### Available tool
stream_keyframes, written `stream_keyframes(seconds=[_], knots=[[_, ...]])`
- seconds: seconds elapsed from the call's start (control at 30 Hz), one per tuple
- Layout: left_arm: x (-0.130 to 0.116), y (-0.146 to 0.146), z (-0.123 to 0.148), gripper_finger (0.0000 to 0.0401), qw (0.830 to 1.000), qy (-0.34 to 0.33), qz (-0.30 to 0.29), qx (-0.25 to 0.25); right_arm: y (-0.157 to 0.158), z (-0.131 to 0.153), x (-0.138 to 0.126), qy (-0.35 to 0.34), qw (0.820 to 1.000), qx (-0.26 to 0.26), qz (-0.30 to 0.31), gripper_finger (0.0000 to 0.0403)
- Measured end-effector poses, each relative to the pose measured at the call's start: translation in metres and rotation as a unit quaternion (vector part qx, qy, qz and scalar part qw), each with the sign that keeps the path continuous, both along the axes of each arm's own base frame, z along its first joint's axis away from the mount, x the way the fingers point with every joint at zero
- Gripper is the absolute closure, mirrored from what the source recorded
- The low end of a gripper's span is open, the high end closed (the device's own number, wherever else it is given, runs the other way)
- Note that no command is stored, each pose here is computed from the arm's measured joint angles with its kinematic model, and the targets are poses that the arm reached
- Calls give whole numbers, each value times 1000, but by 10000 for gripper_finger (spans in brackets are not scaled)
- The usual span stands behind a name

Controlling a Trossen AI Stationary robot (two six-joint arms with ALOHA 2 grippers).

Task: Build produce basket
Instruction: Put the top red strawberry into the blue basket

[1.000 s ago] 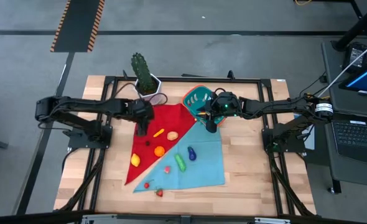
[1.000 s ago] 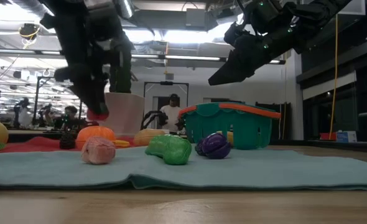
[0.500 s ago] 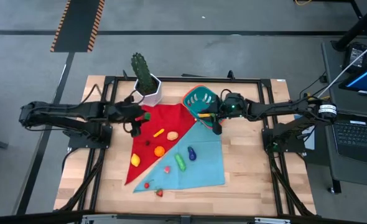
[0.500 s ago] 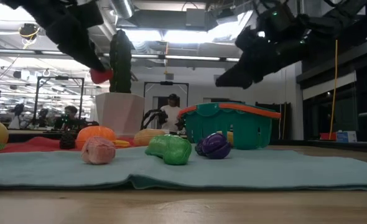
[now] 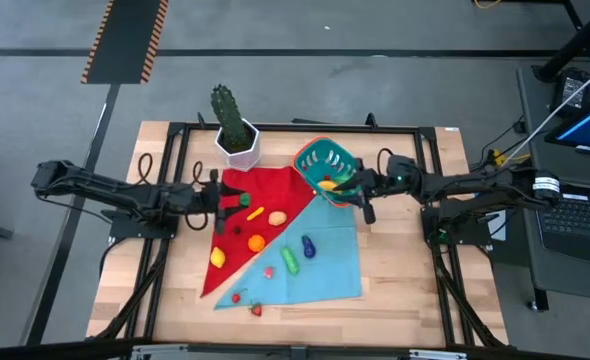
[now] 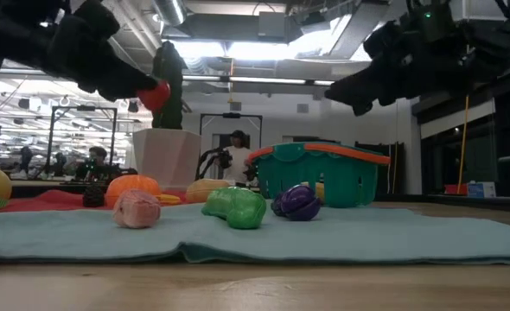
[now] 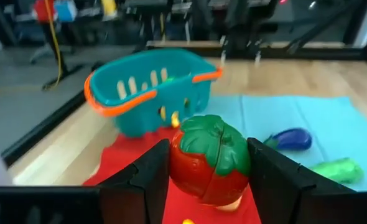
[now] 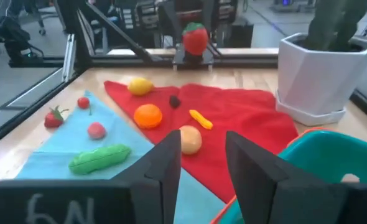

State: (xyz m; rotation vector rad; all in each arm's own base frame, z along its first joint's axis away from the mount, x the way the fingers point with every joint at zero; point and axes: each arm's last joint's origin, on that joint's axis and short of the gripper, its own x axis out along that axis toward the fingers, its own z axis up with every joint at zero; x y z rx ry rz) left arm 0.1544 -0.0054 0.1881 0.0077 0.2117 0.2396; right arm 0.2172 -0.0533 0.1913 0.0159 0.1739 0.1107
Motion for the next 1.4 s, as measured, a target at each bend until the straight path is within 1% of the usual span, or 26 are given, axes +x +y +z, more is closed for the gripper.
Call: stream_keyframes(seconds=[0.1,0.17,0.27,0.4,0.5,0.67,0.9,1.0,1.03,1.1,1.23,1.33,1.4], knots=[[0,-2,2,228,1000,-24,-11,15,1,1,-2,-16,1000,14,0,275],[-1,-4,0,228,999,-27,-19,22,2,1,-3,-17,999,20,19,275],[-1,-4,1,228,999,-38,-24,29,7,1,-3,-18,997,28,66,275],[-1,-4,2,228,998,-49,-20,28,14,0,-2,-11,994,57,87,275],[1,-2,1,228,998,-49,13,33,18,0,-1,-2,993,80,92,275],[4,1,0,228,995,-52,79,32,21,-1,-1,0,992,80,98,275],[13,2,-7,228,993,-46,104,34,21,-1,-1,2,992,86,95,275],[18,4,-9,228,992,-53,111,27,21,-1,-1,9,989,115,90,275],[20,5,-10,228,992,-54,110,24,20,-1,0,9,990,117,82,275],[26,6,-11,228,993,-49,102,22,19,-1,0,7,992,112,52,275],[44,9,-10,228,995,-32,98,19,14,-3,1,8,994,101,-27,275],[62,13,-11,228,996,-14,90,20,12,-3,1,7,994,92,-61,275],[73,16,-11,228,996,-9,83,30,11,-3,1,6,994,78,-75,275]])
